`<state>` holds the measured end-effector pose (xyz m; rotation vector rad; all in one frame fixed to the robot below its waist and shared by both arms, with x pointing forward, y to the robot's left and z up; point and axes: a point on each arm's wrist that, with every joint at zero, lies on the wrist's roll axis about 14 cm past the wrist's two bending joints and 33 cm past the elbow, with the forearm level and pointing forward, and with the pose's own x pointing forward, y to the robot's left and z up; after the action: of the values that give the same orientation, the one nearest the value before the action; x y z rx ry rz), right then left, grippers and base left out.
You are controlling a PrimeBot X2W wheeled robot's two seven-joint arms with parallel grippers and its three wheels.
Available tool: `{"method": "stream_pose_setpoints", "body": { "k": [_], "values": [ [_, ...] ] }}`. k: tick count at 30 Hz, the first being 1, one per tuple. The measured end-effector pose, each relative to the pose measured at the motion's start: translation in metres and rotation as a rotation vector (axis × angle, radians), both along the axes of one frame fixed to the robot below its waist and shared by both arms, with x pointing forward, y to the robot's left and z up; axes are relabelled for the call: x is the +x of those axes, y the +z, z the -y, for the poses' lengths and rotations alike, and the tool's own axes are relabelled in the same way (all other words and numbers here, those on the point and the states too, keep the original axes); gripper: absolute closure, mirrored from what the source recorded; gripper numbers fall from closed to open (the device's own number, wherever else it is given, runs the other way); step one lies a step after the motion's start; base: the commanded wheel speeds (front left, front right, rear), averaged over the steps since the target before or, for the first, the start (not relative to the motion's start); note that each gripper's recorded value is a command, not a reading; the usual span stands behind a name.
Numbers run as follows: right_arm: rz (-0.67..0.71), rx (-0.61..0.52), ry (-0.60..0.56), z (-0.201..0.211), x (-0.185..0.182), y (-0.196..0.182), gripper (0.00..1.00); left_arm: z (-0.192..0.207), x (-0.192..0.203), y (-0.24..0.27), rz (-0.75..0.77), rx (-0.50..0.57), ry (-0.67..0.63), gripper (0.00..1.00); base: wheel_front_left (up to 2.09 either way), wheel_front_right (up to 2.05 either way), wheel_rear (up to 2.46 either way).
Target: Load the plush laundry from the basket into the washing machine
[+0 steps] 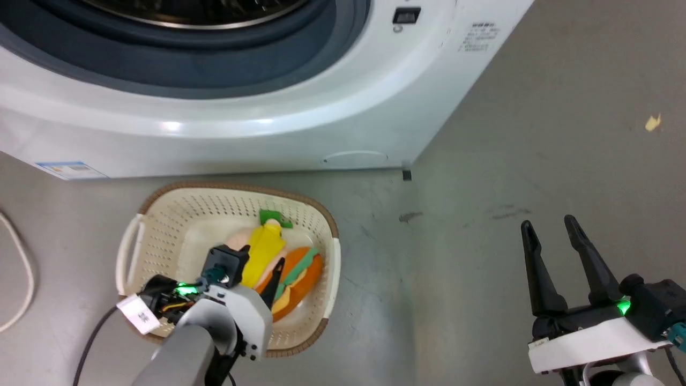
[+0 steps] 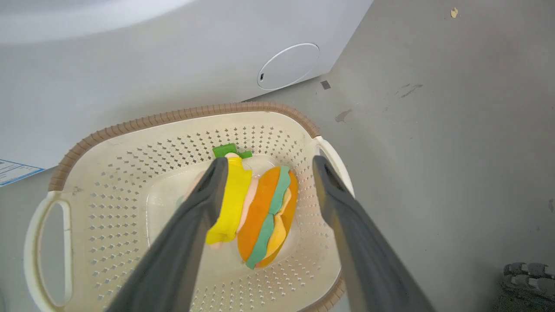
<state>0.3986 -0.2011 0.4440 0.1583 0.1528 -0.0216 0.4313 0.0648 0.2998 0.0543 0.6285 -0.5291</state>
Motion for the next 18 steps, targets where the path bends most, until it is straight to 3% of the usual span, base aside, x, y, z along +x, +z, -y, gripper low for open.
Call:
{"method": "stream_pose_setpoints", "body": {
  "k": [5, 18],
  "values": [
    [-0.028, 0.014, -0.016, 0.003, 0.0, -0.012, 0.0, 0.0, 0.001, -0.026, -0.087, -0.009, -0.005, 0.0, 0.0, 0.0, 0.0],
    [-0.09, 0.071, -0.023, -0.003, 0.002, -0.041, 0.0, -0.015, 0.005, -0.095, -0.277, 0.091, -0.044, 0.0, 0.0, 0.0, 0.0]
  ]
}}
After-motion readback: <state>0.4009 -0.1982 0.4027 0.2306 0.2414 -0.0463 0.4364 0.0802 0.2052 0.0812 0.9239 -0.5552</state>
